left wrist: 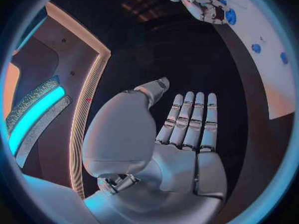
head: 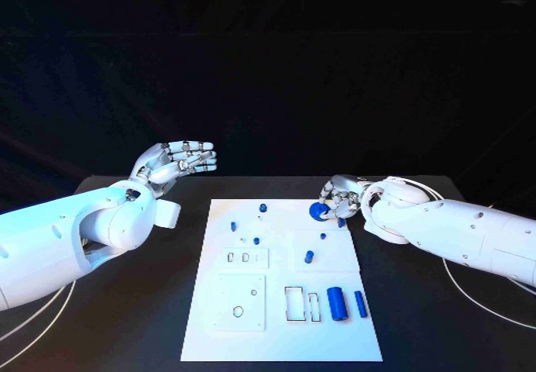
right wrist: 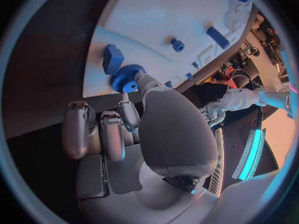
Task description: Assemble the parts on the task board
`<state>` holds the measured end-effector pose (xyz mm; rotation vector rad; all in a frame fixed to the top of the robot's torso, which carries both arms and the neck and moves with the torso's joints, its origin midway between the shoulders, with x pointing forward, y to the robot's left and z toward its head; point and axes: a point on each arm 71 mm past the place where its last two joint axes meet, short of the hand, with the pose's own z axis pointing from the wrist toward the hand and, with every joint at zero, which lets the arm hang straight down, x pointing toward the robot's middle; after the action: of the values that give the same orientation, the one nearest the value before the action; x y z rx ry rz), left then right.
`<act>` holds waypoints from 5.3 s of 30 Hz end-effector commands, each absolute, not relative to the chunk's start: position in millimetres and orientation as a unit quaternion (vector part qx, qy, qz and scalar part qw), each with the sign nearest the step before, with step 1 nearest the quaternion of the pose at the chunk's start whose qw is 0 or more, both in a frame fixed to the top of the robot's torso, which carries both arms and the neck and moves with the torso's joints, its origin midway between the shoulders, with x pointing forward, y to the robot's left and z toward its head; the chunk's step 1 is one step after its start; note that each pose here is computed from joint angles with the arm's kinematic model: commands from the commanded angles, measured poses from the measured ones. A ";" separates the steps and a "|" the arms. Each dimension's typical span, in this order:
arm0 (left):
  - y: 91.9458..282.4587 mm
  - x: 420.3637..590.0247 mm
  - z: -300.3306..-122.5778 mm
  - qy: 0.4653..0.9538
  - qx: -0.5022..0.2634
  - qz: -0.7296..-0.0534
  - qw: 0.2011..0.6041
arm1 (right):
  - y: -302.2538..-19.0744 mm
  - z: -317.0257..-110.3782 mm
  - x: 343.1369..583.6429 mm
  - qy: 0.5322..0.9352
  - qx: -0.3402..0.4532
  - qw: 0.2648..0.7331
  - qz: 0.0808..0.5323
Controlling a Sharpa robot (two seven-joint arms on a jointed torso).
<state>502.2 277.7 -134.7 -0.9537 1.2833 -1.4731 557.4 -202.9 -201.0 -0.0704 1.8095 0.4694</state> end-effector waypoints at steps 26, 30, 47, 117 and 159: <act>274.6 502.6 -133.6 0.523 -0.384 -0.609 0.456 | -141.7 -180.6 529.8 0.687 -0.081 0.685 0.227; 272.3 502.7 -133.7 0.523 -0.383 -0.611 0.454 | -116.6 -177.9 524.0 0.678 -0.099 0.687 0.242; 262.2 501.6 -133.6 0.527 -0.380 -0.615 0.446 | -60.9 -193.2 516.6 0.684 -0.125 0.670 0.259; 261.0 500.9 -134.1 0.532 -0.381 -0.611 0.446 | -62.1 -222.7 519.6 0.738 -0.129 0.616 0.243; 264.6 500.7 -134.0 0.531 -0.383 -0.608 0.449 | -85.1 -213.1 511.1 0.721 -0.111 0.637 0.247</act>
<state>500.9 266.1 -135.7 -0.9582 1.3166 -1.4930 510.8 -84.5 -215.5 -0.2608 1.6699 0.5736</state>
